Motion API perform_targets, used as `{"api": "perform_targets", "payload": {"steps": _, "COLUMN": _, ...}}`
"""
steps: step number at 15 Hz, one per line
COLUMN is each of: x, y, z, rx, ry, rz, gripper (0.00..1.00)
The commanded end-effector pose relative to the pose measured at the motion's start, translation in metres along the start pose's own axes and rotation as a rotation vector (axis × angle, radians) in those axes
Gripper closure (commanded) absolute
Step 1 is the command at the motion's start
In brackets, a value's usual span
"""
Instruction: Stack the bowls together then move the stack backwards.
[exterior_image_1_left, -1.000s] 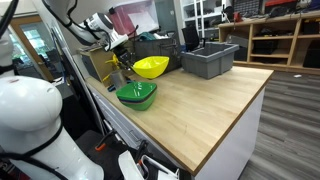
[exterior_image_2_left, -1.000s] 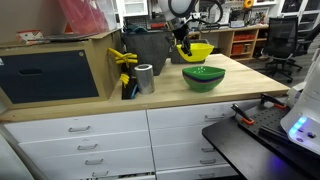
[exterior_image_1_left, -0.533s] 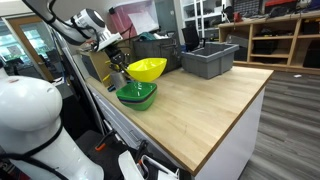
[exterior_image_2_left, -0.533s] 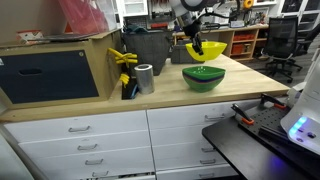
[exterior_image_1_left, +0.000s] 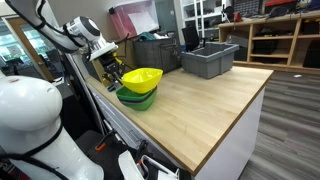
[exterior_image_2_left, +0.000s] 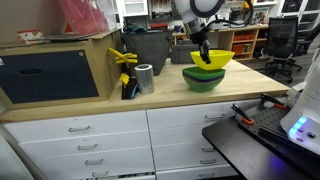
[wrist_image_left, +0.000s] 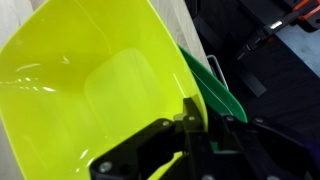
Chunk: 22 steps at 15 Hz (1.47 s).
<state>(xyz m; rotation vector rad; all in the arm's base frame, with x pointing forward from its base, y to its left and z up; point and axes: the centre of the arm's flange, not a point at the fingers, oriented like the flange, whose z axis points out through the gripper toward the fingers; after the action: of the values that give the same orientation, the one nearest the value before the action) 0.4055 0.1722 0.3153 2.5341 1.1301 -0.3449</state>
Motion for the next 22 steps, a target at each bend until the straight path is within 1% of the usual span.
{"api": "perform_targets", "payload": {"steps": 1, "x": 0.005, "y": -0.015, "z": 0.000, "rx": 0.004, "ry": 0.050, "rz": -0.049, "gripper": 0.98}}
{"api": "perform_targets", "payload": {"steps": 4, "x": 0.014, "y": -0.023, "z": -0.003, "rx": 0.014, "ry": 0.078, "rz": -0.069, "gripper": 0.98}}
{"api": "perform_targets", "payload": {"steps": 9, "x": 0.016, "y": -0.033, "z": -0.012, "rx": 0.069, "ry": 0.096, "rz": -0.084, "gripper": 0.98}}
{"api": "perform_targets", "payload": {"steps": 10, "x": 0.016, "y": -0.033, "z": -0.014, "rx": 0.070, "ry": 0.098, "rz": -0.084, "gripper": 0.66}}
{"api": "perform_targets", "payload": {"steps": 11, "x": 0.015, "y": -0.032, "z": -0.016, "rx": 0.072, "ry": 0.106, "rz": -0.095, "gripper": 0.65}}
{"api": "perform_targets", "payload": {"steps": 13, "x": 0.014, "y": -0.030, "z": -0.022, "rx": 0.058, "ry": 0.119, "rz": -0.115, "gripper": 0.52}}
{"api": "perform_targets", "payload": {"steps": 15, "x": 0.013, "y": -0.027, "z": -0.028, "rx": 0.046, "ry": 0.131, "rz": -0.161, "gripper": 0.36}}
{"api": "perform_targets", "payload": {"steps": 17, "x": 0.009, "y": -0.025, "z": -0.036, "rx": 0.047, "ry": 0.142, "rz": -0.225, "gripper": 0.23}}
{"api": "perform_targets", "payload": {"steps": 18, "x": 0.007, "y": -0.025, "z": -0.038, "rx": 0.051, "ry": 0.147, "rz": -0.253, "gripper": 0.15}}
{"api": "perform_targets", "payload": {"steps": 20, "x": 0.004, "y": -0.027, "z": -0.042, "rx": 0.105, "ry": 0.172, "rz": -0.286, "gripper": 0.01}}
{"api": "perform_targets", "payload": {"steps": 22, "x": 0.006, "y": -0.031, "z": -0.041, "rx": 0.165, "ry": 0.200, "rz": -0.295, "gripper": 0.00}}
